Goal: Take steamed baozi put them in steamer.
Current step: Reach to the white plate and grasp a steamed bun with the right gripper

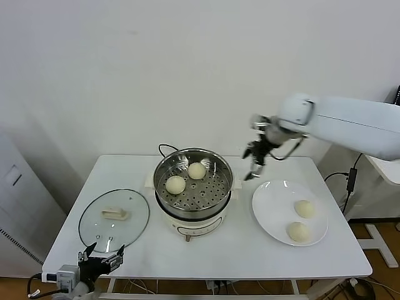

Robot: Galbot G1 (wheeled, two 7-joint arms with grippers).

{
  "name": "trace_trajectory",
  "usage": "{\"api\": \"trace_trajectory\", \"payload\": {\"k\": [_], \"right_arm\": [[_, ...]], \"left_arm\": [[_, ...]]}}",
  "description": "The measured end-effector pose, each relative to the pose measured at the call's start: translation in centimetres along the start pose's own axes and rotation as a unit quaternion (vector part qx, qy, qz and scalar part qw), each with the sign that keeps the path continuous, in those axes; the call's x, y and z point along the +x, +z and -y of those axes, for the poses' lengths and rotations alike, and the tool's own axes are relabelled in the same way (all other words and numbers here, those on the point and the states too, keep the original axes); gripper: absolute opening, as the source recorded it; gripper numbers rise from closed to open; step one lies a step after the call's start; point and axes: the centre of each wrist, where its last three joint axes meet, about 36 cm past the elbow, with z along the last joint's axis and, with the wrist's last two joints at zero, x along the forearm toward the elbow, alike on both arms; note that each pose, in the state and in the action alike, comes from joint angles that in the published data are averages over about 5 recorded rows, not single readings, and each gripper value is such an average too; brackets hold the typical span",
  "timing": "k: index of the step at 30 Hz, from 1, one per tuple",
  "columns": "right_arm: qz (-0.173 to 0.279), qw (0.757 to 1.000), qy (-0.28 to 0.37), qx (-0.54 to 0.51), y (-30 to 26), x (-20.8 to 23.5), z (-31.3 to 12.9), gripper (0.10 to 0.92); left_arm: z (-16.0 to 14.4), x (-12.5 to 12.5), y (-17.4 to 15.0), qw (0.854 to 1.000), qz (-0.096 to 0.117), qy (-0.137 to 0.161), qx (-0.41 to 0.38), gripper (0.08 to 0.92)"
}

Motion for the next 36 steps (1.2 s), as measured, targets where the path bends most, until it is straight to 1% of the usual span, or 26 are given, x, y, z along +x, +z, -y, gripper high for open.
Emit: {"api": "trace_trajectory", "payload": {"k": [6,13,25,36], "right_arm": [[-0.021,0.999,-0.030,-0.003,6.4,-1.6,-1.5,0.823],[-0.035,0.998,-0.057,0.008,10.6,-4.6,-2.8,0.823],[-0.054,0.994,-0.088,0.030,14.7,-9.9,-4.2,0.823],[-0.069,0.992,-0.097,0.045,16.7,-14.0,-5.2,0.823]], "left_arm": [[0.1,0.0,0.0,1.000,-0.001,0.000,0.004,0.823],[0.2,-0.1,0.1,1.000,-0.001,-0.001,0.005,0.823],[0.1,-0.2,0.0,1.000,-0.002,-0.002,0.005,0.823],[0.1,-0.1,0.2,1.000,-0.005,-0.002,0.005,0.823]]}}
